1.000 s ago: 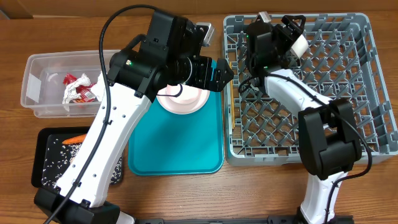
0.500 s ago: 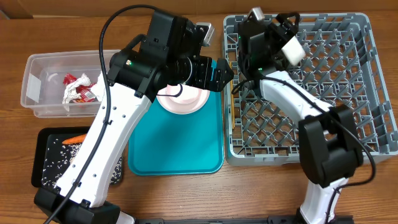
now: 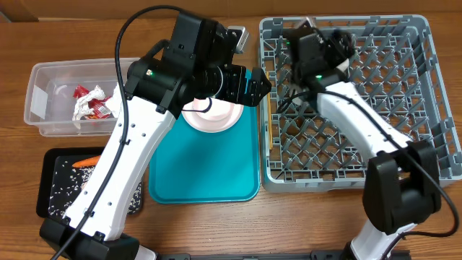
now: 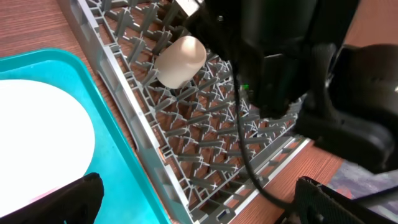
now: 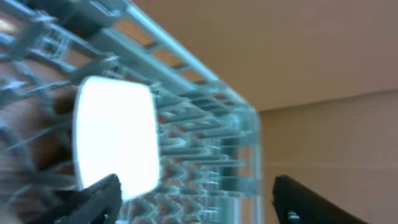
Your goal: Sort waste into correct bins and load items into the dishwasher
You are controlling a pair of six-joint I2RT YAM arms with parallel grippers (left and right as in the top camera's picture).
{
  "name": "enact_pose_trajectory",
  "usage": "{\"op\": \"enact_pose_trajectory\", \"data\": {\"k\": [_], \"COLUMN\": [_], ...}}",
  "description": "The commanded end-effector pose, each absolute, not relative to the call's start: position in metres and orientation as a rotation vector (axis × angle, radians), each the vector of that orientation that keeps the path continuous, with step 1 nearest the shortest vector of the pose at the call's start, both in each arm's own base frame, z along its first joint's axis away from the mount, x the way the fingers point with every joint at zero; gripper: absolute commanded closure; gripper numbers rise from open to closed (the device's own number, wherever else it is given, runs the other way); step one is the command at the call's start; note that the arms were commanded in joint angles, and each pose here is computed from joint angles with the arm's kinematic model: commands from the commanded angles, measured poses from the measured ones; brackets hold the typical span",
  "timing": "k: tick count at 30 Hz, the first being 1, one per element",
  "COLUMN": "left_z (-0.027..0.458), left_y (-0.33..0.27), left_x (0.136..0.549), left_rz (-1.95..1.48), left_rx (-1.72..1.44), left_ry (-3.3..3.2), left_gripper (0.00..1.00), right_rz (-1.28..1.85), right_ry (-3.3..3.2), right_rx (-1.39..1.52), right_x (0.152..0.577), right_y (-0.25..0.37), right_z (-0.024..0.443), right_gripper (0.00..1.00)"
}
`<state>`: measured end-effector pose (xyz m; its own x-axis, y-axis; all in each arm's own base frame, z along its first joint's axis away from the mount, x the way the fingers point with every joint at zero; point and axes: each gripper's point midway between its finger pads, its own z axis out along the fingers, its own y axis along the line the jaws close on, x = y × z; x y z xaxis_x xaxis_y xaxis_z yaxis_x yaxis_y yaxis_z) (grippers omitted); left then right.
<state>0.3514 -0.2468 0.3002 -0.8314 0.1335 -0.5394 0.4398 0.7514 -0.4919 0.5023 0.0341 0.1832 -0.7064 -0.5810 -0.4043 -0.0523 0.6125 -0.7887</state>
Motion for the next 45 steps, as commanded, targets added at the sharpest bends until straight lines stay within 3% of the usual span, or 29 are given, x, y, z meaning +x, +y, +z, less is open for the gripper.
{"op": "enact_pose_trajectory", "data": {"k": [1, 4, 11, 13, 15, 34, 45], "left_z": [0.308, 0.308, 0.308, 0.308, 0.308, 0.308, 0.308], "left_y": [-0.245, -0.245, -0.245, -0.245, -0.245, -0.245, -0.245], "left_x": [0.352, 0.352, 0.352, 0.352, 0.352, 0.352, 0.352], "left_rz": [-0.850, -0.850, -0.850, -0.850, -0.850, -0.850, -0.850], "left_rx": [0.453, 0.453, 0.453, 0.453, 0.453, 0.453, 0.453], "left_ry": [2.438, 2.438, 2.438, 2.438, 2.438, 2.438, 2.438], "left_gripper": [0.00, 0.00, 0.00, 0.00, 0.00, 0.00, 0.00], "right_rz": [-0.462, -0.211, 0.051, 0.054, 0.068, 0.112, 0.135], "right_ry": [2.226, 2.266, 2.286, 2.286, 2.285, 2.330, 2.279], "right_rx": [-0.052, 0.152, 0.168, 0.210, 0.307, 0.348, 0.334], "right_x": [0.506, 0.508, 0.515, 0.516, 0.516, 0.530, 0.539], "right_y": [0.039, 0.032, 0.021, 0.011, -0.004, -0.008, -0.006], "right_z": [0.190, 0.180, 0.177, 0.175, 0.170, 0.127, 0.136], "right_gripper": [0.38, 0.42, 0.45, 0.59, 0.96, 0.96, 0.92]}}
